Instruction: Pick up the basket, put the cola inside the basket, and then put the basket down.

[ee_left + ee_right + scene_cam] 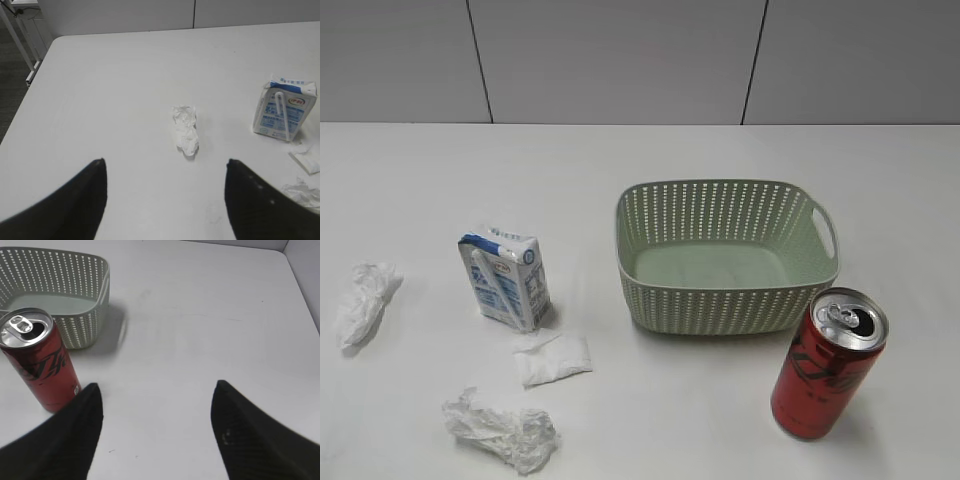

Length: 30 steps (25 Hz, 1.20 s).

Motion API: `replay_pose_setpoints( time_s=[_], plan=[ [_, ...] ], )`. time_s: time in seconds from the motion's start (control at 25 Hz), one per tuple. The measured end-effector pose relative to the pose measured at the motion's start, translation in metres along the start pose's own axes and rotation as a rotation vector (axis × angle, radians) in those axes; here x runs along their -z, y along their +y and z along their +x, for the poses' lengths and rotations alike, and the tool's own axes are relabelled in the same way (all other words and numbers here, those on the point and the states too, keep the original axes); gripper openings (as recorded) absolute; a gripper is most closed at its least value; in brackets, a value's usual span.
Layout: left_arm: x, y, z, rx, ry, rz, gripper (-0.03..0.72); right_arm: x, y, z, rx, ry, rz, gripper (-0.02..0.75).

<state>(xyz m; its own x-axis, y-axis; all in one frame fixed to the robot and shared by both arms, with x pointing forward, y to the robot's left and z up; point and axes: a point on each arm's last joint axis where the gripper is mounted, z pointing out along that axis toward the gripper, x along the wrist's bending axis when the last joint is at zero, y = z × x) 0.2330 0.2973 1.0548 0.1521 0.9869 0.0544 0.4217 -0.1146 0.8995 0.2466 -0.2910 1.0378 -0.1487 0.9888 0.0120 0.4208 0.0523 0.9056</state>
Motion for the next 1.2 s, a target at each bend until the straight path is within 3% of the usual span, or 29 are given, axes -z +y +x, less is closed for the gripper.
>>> replay_pose_setpoints(
  time_s=[0.64,0.8,1.2],
  plan=[
    [0.001,0.003,0.0,0.003,-0.004,-0.013,0.563,0.0,0.0,0.0,0.0,0.001,-0.001,0.51],
    [0.0,0.022,0.001,0.006,-0.003,-0.037,0.563,0.0,0.0,0.0,0.0,0.001,-0.001,0.51],
    [-0.042,0.082,0.004,0.069,-0.061,0.07,0.554,0.0,0.0,0.0,-0.001,0.001,-0.002,0.51]
  ],
)
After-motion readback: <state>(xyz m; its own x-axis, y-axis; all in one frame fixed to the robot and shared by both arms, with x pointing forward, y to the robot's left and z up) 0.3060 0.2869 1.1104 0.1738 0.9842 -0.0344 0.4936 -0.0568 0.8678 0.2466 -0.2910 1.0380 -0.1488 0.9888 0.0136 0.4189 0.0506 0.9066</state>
